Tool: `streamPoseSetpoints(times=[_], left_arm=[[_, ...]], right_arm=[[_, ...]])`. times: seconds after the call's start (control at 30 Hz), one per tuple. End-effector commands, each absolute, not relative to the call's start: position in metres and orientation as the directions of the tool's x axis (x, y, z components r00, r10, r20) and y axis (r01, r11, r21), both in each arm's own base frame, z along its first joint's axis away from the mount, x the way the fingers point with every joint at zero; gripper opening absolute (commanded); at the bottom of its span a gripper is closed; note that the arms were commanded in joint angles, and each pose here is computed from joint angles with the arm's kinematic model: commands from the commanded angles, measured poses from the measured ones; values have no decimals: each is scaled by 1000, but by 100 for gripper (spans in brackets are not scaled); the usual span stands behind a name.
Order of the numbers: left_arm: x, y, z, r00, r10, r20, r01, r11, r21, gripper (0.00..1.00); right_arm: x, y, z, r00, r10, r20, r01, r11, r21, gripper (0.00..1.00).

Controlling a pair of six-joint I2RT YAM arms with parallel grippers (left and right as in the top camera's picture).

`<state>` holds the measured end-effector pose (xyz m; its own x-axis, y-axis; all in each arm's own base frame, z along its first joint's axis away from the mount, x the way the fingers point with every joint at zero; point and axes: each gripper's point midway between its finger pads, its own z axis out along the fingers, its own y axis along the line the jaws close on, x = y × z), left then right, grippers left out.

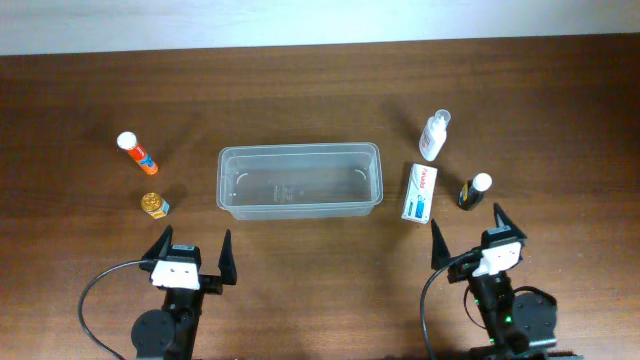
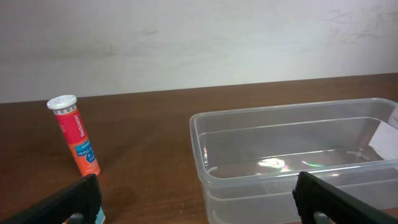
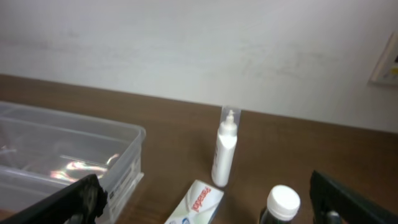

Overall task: Pack container
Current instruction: 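Move the right gripper to the white spray bottle and grasp it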

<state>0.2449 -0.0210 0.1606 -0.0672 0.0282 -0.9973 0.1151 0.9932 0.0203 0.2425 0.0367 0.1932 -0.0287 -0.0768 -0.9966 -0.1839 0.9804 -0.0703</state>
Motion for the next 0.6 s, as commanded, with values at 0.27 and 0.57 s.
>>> streamPoseSetpoints(times=[0.27, 0.57], left_arm=[[245, -21, 159, -64, 44, -997, 112, 993, 36, 99], [245, -21, 159, -64, 44, -997, 112, 993, 36, 99]], right_arm=[[313, 62, 319, -340, -96, -935, -308, 951, 14, 98], [381, 70, 333, -620, -116, -776, -306, 946, 103, 98]])
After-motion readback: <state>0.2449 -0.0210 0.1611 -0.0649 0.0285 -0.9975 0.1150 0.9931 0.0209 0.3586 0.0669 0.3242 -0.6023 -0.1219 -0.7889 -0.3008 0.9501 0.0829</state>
